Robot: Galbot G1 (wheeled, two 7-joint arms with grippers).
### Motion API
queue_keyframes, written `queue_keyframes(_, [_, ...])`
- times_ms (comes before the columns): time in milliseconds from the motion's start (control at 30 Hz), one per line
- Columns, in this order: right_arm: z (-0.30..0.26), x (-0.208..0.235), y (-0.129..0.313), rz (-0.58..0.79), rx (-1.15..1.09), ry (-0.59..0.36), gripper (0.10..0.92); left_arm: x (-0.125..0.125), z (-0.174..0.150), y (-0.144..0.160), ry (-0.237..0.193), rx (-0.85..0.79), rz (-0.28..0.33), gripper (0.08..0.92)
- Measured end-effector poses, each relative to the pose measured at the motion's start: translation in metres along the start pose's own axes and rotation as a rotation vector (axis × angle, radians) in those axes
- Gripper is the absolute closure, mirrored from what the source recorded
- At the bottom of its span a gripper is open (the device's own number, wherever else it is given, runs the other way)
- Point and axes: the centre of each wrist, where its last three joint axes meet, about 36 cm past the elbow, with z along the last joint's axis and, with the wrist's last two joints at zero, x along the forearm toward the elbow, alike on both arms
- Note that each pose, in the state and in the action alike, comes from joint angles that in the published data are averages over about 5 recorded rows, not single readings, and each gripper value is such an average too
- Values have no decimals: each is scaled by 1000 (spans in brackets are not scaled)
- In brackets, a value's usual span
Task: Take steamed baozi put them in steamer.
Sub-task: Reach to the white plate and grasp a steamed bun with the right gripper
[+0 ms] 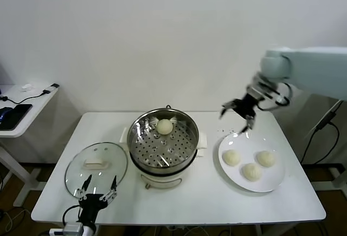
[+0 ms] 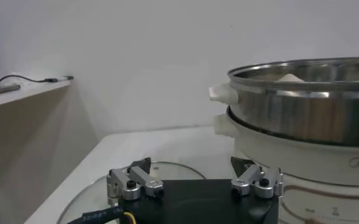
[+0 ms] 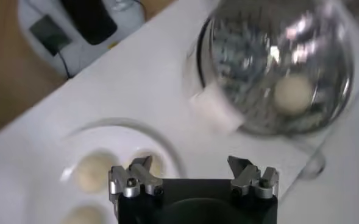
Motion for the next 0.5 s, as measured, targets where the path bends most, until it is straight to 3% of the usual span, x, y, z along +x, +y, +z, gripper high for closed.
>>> queue_keyframes(200, [12,-32,26,-18,-231,68,200,3,1,-1,4,-1,-2,177])
queue_keyframes(500, [19,-93,26,-33,-370,83,200,8,4,0,16,-5,-12,177])
